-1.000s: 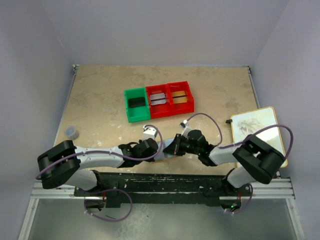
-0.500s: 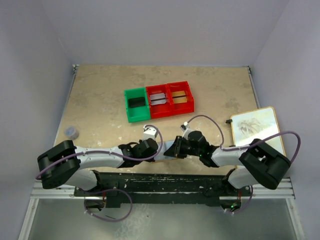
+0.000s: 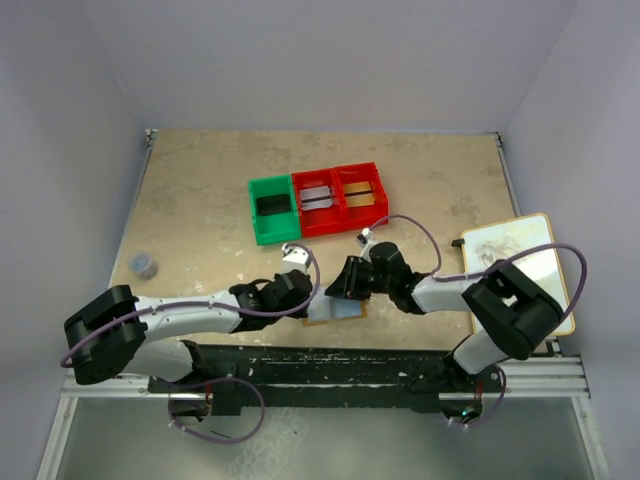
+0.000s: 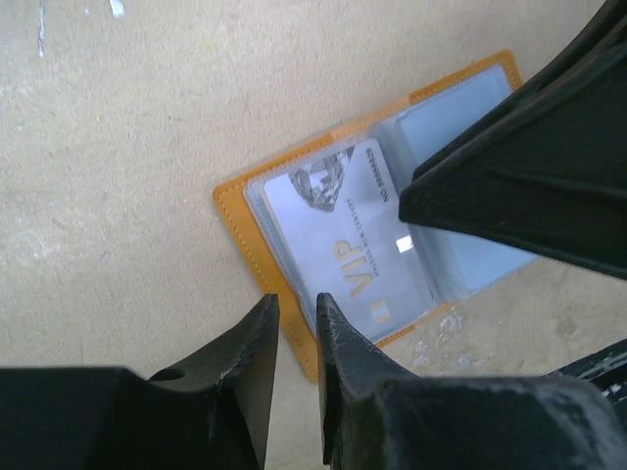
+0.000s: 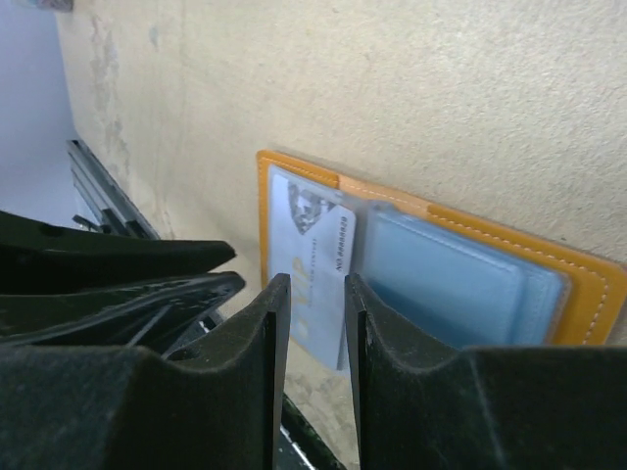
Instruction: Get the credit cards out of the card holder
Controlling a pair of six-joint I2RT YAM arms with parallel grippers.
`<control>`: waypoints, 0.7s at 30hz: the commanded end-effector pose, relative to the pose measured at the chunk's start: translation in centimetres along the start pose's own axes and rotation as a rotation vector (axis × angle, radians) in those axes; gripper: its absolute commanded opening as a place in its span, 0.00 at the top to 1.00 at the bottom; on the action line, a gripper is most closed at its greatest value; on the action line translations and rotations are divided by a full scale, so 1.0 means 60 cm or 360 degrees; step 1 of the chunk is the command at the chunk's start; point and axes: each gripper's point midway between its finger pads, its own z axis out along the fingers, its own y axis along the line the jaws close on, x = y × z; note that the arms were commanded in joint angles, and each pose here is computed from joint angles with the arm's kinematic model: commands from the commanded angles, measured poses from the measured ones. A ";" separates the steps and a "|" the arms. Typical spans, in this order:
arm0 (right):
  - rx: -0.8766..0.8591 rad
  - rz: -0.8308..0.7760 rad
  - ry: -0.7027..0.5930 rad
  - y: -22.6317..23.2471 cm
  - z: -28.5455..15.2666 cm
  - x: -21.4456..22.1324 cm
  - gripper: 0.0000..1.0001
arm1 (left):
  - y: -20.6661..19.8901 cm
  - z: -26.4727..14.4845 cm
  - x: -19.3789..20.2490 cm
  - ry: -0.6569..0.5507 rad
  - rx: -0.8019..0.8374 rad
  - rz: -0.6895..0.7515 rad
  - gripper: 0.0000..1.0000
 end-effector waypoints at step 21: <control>0.0040 0.0098 0.0068 -0.038 0.008 0.023 0.66 | 0.019 0.026 0.035 0.0079 -0.0012 -0.0226 0.91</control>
